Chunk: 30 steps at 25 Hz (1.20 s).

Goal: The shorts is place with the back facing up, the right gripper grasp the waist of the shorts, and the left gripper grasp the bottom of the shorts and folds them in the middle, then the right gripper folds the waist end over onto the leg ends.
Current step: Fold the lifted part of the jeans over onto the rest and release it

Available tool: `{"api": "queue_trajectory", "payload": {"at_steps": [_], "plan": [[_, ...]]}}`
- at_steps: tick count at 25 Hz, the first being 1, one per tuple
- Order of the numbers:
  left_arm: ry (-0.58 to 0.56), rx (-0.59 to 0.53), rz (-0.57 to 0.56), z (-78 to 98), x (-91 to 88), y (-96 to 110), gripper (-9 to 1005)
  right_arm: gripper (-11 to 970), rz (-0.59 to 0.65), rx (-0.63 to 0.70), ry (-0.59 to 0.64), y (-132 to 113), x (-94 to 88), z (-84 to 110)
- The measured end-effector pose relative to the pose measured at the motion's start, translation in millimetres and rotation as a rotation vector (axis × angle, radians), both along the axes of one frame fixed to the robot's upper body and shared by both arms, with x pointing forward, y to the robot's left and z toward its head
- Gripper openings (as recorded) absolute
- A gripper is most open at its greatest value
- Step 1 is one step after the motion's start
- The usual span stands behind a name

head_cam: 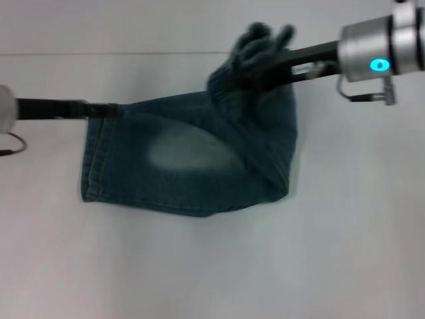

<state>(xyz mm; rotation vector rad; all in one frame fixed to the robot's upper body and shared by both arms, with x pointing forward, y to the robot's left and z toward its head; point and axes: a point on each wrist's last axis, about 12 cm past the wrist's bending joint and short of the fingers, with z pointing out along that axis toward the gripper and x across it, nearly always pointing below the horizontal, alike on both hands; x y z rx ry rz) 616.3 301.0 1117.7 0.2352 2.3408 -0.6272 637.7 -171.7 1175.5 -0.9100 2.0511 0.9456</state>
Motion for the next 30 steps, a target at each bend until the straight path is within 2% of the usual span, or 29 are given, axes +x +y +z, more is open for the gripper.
{"api": "queue_trajectory", "payload": {"at_steps": [3,6,7,11,16,21,30], "plan": [[-0.047,-0.027,0.109,0.7,-2.4,20,937,155,0.072,-0.021,0.021,27,1.0,-0.3],[-0.091,-0.041,0.196,-0.8,-6.8,36,937,160,0.107,-0.034,0.028,39,0.4,-0.8],[-0.103,-0.039,0.215,-1.4,-8.1,39,937,162,0.151,-0.05,0.037,54,-1.1,-1.3],[-0.133,-0.014,0.27,-5.4,-11.1,46,937,167,0.207,-0.072,0.043,71,-4.0,-1.3],[-0.146,0.001,0.277,-7.7,-13.6,49,936,175,0.253,-0.093,0.036,92,-7.1,-0.9],[-0.142,0.008,0.258,-10.8,-15.2,47,936,183,0.19,-0.13,0.019,95,-1.1,-6.7],[-0.125,0.009,0.221,-15.0,-16.3,38,935,196,0.106,-0.168,-0.02,83,6.3,-20.3]]}}
